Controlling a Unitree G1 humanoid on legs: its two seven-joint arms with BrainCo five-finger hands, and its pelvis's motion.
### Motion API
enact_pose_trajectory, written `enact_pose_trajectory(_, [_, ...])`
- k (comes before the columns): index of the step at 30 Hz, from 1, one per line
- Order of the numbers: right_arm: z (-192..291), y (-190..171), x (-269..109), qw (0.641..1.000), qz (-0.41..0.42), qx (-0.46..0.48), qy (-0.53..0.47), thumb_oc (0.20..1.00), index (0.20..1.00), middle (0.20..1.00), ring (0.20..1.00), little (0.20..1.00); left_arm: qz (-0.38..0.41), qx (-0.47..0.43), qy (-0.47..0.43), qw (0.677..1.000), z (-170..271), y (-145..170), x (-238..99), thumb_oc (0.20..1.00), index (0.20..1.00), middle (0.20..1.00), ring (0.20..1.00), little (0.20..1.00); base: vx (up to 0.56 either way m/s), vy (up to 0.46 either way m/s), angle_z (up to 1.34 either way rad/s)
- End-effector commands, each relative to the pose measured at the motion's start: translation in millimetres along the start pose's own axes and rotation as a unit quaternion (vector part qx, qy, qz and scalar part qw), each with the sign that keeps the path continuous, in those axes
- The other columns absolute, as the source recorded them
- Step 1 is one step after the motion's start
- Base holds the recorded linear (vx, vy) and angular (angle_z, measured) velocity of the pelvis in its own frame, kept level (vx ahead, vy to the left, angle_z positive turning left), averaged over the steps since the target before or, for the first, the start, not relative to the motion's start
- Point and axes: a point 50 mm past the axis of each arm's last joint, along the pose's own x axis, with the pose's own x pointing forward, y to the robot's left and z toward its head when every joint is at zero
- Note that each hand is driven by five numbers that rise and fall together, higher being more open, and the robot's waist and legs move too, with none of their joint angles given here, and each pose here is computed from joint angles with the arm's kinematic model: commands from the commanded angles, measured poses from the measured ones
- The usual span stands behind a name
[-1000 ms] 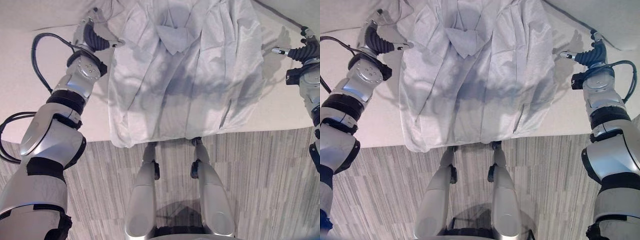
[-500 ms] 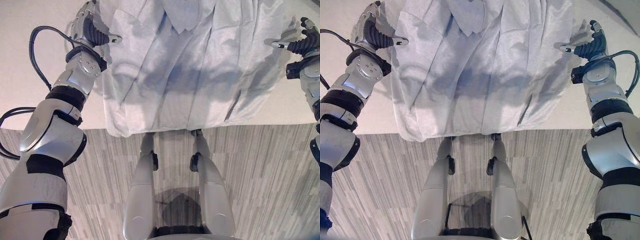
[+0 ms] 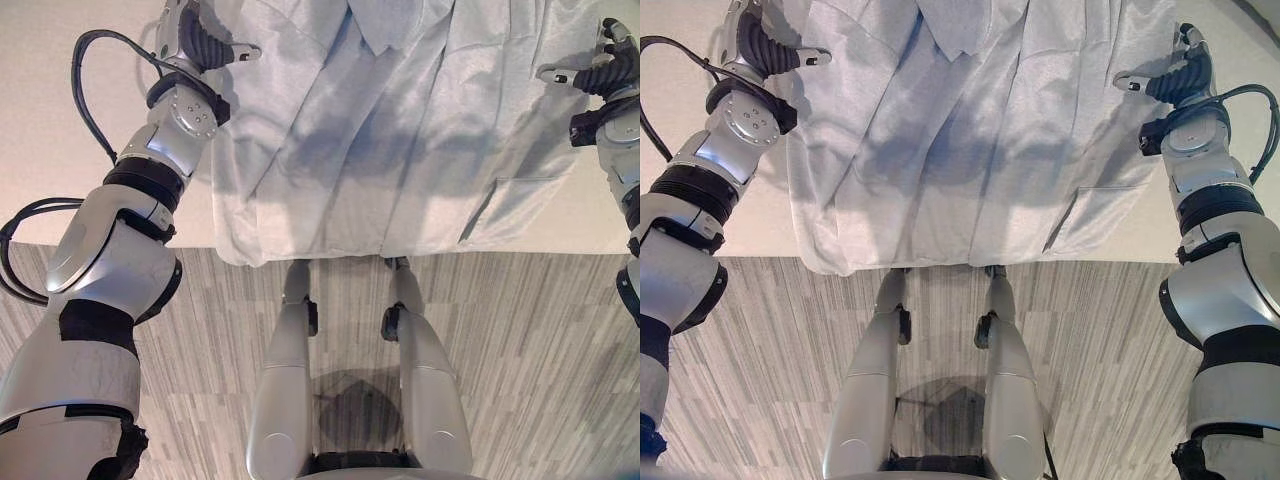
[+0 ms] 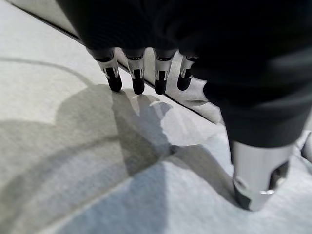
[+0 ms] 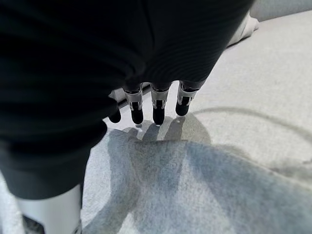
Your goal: Hang the clothes on the sofa on the clothes rack.
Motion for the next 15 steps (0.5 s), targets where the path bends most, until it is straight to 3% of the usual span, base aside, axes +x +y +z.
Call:
enact_pose_trajectory(1, [5.1,-16.8,4.0,0.999,-0.027,-0.034,0.001,1.000,1.000,1.000,1.000,1.000,0.007,-0.064,-0.024,0.998,22.7,-0.3,5.1,1.000,1.000,1.000,1.000,1.000,0.00,0.000,0.00])
enact_pose_trajectory(5, [-6.8,-12.2,1.5,0.998,-0.020,-0.046,0.023,1.000,1.000,1.000,1.000,1.000,-0.014,-0.120,-0.055,0.991,41.5,-8.7,1.3,1.000,1.000,1.000,1.000,1.000,0.00,-0.001,0.01])
enact_pose_trajectory(15, [-21.9,-10.7,-2.1,0.998,-0.017,-0.048,0.048,1.000,1.000,1.000,1.000,1.000,-0.040,-0.161,-0.097,0.981,59.4,-18.4,-8.4,1.000,1.000,1.000,1.000,1.000,0.00,0.000,0.02])
